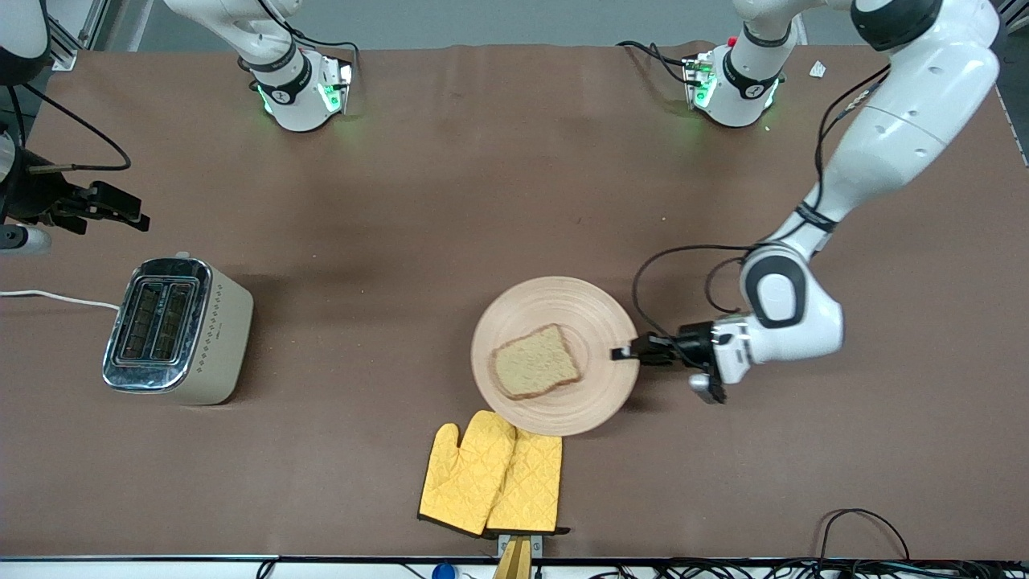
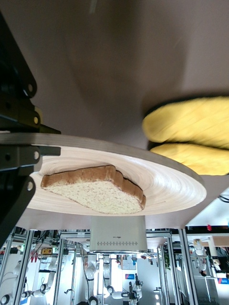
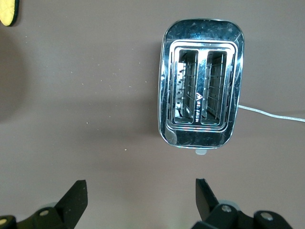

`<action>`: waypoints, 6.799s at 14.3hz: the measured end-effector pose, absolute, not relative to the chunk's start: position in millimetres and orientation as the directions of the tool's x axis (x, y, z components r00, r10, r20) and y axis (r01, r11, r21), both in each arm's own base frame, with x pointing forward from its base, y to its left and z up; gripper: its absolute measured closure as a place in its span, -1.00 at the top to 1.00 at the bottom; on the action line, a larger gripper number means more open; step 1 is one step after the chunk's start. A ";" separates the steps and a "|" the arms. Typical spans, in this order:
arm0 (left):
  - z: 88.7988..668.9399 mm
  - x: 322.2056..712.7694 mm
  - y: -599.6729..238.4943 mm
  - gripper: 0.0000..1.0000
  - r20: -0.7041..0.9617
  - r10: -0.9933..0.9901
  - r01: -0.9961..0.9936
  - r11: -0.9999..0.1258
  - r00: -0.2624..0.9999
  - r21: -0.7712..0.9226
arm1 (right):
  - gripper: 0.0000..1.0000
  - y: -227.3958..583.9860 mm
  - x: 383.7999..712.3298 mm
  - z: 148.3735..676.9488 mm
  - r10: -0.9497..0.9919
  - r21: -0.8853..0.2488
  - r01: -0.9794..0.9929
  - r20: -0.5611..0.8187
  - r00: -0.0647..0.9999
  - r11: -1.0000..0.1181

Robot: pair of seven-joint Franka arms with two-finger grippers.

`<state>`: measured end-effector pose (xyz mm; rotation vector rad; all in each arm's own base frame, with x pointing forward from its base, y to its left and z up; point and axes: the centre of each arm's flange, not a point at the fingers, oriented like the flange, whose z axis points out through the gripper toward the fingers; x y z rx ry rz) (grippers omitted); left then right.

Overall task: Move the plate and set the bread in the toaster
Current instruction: 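Slide the plate with the left gripper toward the toaster, then release the plate with the left gripper while the right gripper reaches the bread, then grasp the bread slice with the right gripper while the left gripper withdraws, then lift the bread with the right gripper and carry it over the toaster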

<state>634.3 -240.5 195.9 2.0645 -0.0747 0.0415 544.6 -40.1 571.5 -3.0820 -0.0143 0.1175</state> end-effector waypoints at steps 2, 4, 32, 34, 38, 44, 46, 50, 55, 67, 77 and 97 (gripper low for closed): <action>190.7 612.2 -291.3 -0.81 0.018 -0.028 -0.029 -0.458 0.999 0.889 | 1.00 -45.9 547.3 569.2 0.001 -0.057 -0.002 -0.062 0.998 -0.998; 182.2 588.6 -335.6 -0.81 -0.005 -0.013 -0.002 -0.469 1.000 0.883 | 1.00 -46.2 551.2 565.1 0.000 -0.058 -0.003 -0.052 0.999 -0.998; 171.0 668.0 -140.2 1.00 0.192 0.286 0.042 -0.649 0.939 0.759 | 0.35 306.2 521.7 254.9 0.141 -0.097 0.153 0.113 0.983 -0.983; 173.8 680.5 -78.8 1.00 0.216 0.238 -0.004 -0.663 0.947 0.748 | 0.30 297.1 531.5 251.9 0.123 -0.094 0.134 0.119 0.985 -0.987; 192.3 695.1 37.3 1.00 0.251 0.150 -0.072 -0.710 0.956 0.701 | 0.22 287.8 545.0 249.4 0.102 -0.092 0.114 0.125 0.987 -0.989; 298.4 703.8 123.0 1.00 0.164 0.050 -0.073 -0.742 0.985 0.666 | 0.00 283.4 546.6 237.3 0.096 -0.084 0.106 0.109 0.989 -0.991; 356.8 701.2 110.5 1.00 0.148 0.060 -0.052 -0.756 0.987 0.652 | -0.07 279.9 548.3 236.0 0.090 -0.083 0.099 0.107 0.990 -0.992; 464.5 688.0 49.5 1.00 0.115 0.096 0.021 -0.850 0.989 0.527 | -0.08 277.0 549.7 230.4 0.085 -0.081 0.094 0.108 0.991 -0.992; 574.1 632.7 -68.2 1.00 0.093 0.108 0.086 -0.974 0.990 0.211 | -0.16 276.8 549.6 220.2 0.085 -0.078 0.094 0.107 0.991 -0.993; 653.1 545.6 -46.9 1.00 0.012 0.058 0.058 -0.998 0.998 -0.014 | -0.86 282.8 548.8 211.7 0.095 -0.084 0.107 0.132 0.987 -0.991; 644.7 526.5 -75.0 1.00 -0.013 -0.013 -0.013 -1.000 1.000 -0.024 | -0.87 310.0 580.4 375.2 0.141 -0.041 0.137 -0.102 0.985 -0.990; 655.4 527.3 -53.4 1.00 0.032 -0.023 -0.023 -1.000 0.999 -0.021 | -0.87 96.5 618.7 481.5 -0.248 0.791 -0.260 0.142 0.958 -0.553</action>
